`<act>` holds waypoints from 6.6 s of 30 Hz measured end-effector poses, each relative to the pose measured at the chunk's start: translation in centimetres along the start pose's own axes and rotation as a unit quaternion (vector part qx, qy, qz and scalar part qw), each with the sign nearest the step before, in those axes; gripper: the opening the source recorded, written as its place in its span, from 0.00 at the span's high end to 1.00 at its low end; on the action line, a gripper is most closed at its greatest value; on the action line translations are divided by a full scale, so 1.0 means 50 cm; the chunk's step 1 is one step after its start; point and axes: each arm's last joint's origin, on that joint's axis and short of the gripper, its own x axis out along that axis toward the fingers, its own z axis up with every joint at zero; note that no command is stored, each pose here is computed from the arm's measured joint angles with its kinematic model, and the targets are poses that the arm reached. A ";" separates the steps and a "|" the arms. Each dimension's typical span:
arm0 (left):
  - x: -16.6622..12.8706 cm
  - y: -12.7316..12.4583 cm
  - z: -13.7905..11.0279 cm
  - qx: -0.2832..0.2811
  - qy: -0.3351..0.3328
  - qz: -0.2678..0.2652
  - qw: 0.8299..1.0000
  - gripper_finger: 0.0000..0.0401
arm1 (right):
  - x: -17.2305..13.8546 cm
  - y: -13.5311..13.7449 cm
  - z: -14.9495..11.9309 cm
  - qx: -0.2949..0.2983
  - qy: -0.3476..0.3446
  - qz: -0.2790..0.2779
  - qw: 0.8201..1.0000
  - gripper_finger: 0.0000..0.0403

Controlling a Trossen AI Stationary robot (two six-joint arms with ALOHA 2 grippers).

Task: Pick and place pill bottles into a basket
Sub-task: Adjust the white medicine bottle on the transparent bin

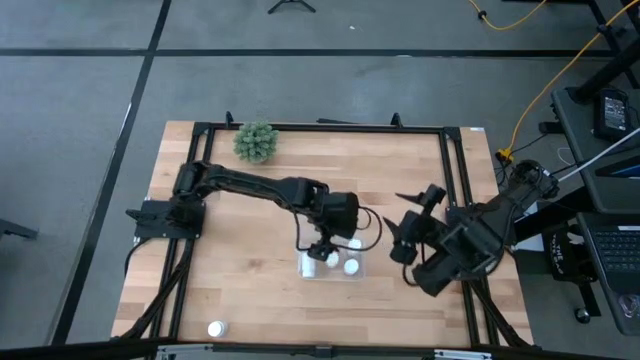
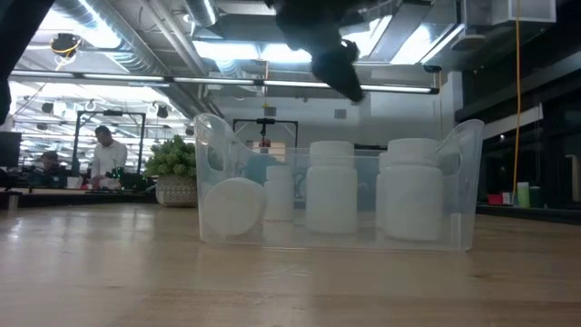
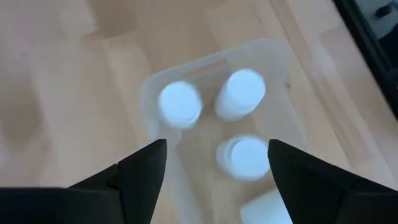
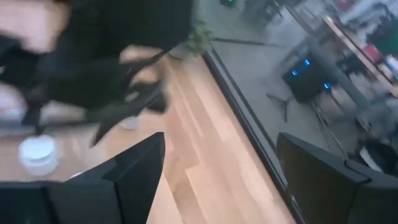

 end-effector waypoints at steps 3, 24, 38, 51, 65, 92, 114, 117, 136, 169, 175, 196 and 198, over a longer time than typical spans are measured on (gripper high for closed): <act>-0.058 0.012 -0.005 -0.017 -0.006 0.017 1.000 0.31 | -0.017 0.000 -0.001 0.000 -0.016 0.015 1.000 0.24; -0.502 -0.119 -0.056 0.005 -0.258 0.079 0.963 0.33 | 0.261 0.010 0.132 -0.174 -0.064 0.449 0.874 0.24; -0.502 -0.171 -0.075 0.017 -0.216 0.053 0.975 0.33 | 0.429 0.196 0.045 -0.467 0.005 0.376 0.801 0.24; -0.507 -0.159 -0.069 -0.002 -0.235 0.065 0.970 0.33 | 0.392 0.186 0.120 -0.534 -0.109 0.369 0.753 0.24; -0.470 -0.171 -0.036 -0.042 -0.247 0.123 0.960 0.33 | 0.338 0.224 0.098 -0.578 -0.130 0.431 0.681 0.24; -0.434 -0.207 -0.043 -0.018 -0.178 0.152 0.972 0.45 | 0.361 0.021 0.080 -0.376 0.200 0.180 0.887 0.47; -0.127 -0.080 -0.083 0.042 -0.019 -0.098 0.994 0.45 | 0.057 -0.266 0.114 -0.003 -0.008 0.058 0.998 0.48; -0.099 -0.071 -0.096 0.039 -0.043 -0.124 0.991 0.45 | 0.051 -0.257 0.115 -0.011 -0.012 0.069 0.997 0.48; -0.028 -0.078 -0.146 0.184 -0.013 -0.017 0.983 0.45 | 0.078 -0.209 0.092 -0.048 0.009 0.079 0.996 0.48; 0.048 -0.116 -0.153 0.446 0.026 -0.039 0.894 0.45 | 0.077 -0.205 0.123 -0.005 -0.052 0.091 0.994 0.48; 0.054 -0.112 -0.155 0.453 0.015 -0.056 0.890 0.45 | 0.076 -0.205 0.128 0.001 -0.063 0.092 0.994 0.48; 0.080 -0.110 -0.153 0.452 -0.014 -0.087 0.887 0.45 | 0.076 -0.205 0.131 -0.025 -0.071 0.091 0.993 0.48; 0.081 -0.110 -0.152 0.453 -0.018 -0.085 0.887 0.45 | 0.076 -0.204 0.131 -0.031 -0.072 0.091 0.993 0.48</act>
